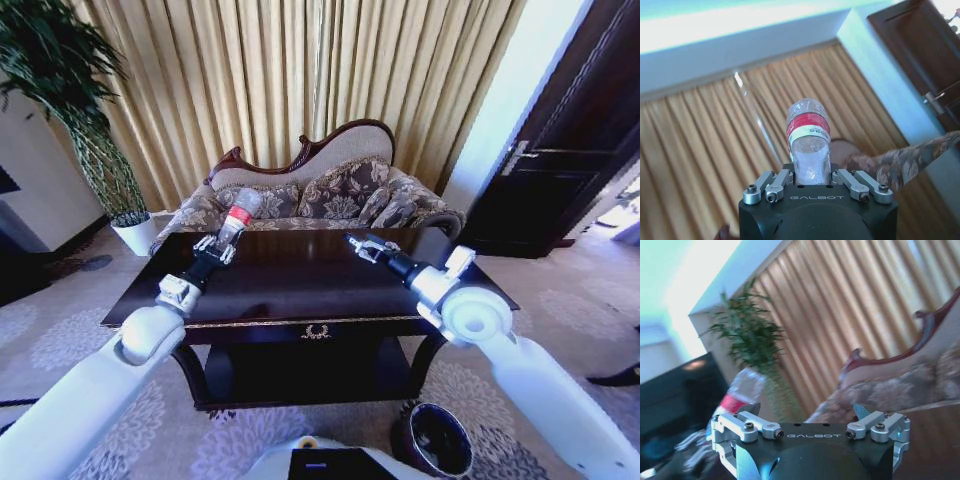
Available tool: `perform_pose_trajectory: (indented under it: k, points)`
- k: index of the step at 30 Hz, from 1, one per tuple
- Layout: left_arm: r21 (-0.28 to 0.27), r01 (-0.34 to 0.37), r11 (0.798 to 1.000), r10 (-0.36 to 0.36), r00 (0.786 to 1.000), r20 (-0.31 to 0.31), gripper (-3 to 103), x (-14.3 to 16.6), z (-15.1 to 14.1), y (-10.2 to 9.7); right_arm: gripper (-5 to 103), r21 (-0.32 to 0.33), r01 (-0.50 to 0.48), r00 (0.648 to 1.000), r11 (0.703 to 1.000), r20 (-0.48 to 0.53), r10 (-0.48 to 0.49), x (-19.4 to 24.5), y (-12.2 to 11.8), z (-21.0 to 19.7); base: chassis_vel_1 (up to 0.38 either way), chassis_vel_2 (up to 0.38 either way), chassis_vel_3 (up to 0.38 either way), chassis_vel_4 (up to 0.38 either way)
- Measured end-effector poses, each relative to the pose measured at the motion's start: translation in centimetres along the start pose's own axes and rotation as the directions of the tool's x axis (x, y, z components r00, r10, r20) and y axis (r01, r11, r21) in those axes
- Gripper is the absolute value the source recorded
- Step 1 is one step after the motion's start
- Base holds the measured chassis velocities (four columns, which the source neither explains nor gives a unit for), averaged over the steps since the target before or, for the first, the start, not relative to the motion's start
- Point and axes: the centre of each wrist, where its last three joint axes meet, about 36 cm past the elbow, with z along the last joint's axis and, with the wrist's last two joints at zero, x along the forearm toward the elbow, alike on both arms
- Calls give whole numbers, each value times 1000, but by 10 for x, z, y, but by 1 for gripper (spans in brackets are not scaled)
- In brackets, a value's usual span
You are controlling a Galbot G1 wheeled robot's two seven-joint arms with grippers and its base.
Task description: Move to the front of the table and place the trash on the table into the trash bin.
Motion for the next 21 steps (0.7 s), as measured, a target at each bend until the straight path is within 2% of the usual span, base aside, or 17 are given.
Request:
perform_pose_trajectory:
  k: [2,5,8,12,21]
  points:
    - [-47,-33,998,36,998,53,28,-5,-6,0,100,-8,41,999,999,-13,-41,-2,4,-1,0,0,0,0]
    - [-59,-55,997,60,995,84,28,-11,-12,-3,100,-11,71,997,997,-19,-71,-6,7,-2,0,0,0,0]
    - [-55,-68,996,73,992,107,28,-17,-20,-6,100,-18,96,995,995,-22,-96,-12,9,-5,0,0,0,0]
    - [-20,-100,995,102,989,112,28,-23,-31,-20,100,-30,113,993,993,-25,-114,-27,5,-9,0,0,0,0]
    - [-10,-181,983,181,975,125,28,-15,-50,-39,100,-48,133,991,990,-21,-134,-44,2,-12,0,0,0,0]
